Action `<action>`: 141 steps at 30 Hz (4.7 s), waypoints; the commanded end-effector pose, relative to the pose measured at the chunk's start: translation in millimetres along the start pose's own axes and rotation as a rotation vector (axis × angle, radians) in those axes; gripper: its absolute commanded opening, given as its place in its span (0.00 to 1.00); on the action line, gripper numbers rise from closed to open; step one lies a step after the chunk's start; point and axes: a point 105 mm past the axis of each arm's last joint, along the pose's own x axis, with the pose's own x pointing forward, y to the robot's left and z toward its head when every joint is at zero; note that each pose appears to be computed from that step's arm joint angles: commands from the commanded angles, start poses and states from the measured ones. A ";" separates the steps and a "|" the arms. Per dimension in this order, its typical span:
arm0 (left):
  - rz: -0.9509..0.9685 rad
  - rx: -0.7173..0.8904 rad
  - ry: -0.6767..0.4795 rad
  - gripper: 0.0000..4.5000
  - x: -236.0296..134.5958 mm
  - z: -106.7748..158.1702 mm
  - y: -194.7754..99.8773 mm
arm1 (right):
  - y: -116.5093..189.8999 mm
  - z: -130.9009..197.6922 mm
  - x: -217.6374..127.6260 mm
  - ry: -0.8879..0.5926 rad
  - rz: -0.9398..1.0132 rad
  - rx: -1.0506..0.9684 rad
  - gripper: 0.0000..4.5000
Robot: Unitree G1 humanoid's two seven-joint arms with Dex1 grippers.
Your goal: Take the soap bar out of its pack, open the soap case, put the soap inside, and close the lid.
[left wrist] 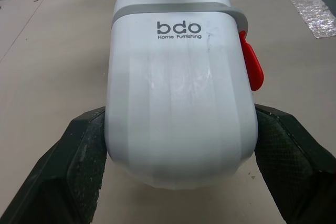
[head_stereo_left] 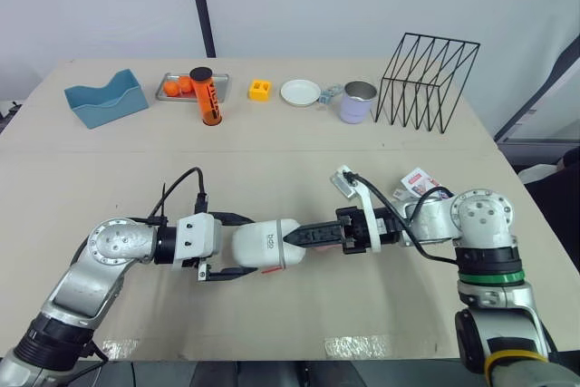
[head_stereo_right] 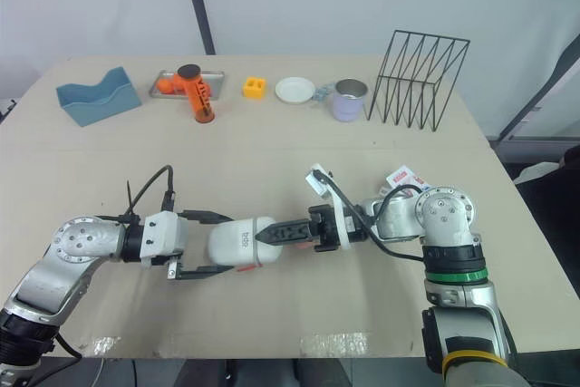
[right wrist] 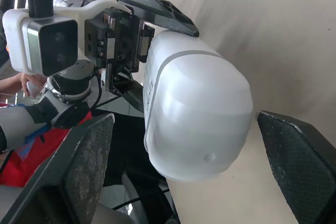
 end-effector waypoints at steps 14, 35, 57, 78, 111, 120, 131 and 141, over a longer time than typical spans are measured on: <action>0.019 0.028 -0.029 0.77 1.2 9.8 5.0 | 12.1 0.0 0.3 0.011 0.012 0.007 0.44; 0.038 -0.017 -0.049 0.77 -2.6 9.6 6.2 | 20.3 -2.3 -15.9 -0.012 0.085 0.007 0.44; 0.003 -0.040 -0.017 0.77 -5.8 1.8 4.7 | -20.3 32.6 -128.0 -0.039 -0.488 -0.197 0.44; 0.001 -0.049 -0.026 0.77 -1.9 2.0 3.0 | -67.0 12.5 -145.0 0.355 -0.702 -0.557 0.65; -0.159 -0.056 0.331 0.77 -22.6 -11.2 16.1 | -3.7 -8.3 -38.9 -0.072 0.088 -1.303 0.98; -0.216 0.007 0.408 0.77 -21.6 -4.7 14.7 | -3.5 -7.1 -26.7 -0.095 0.113 -1.293 0.98; -0.206 -0.015 0.441 0.77 -22.1 6.4 24.9 | -7.8 -6.5 -23.3 -0.092 0.122 -1.277 0.98; -0.232 -0.028 0.458 0.77 -23.3 11.7 22.8 | -10.0 -3.5 -24.1 -0.107 0.111 -1.270 0.98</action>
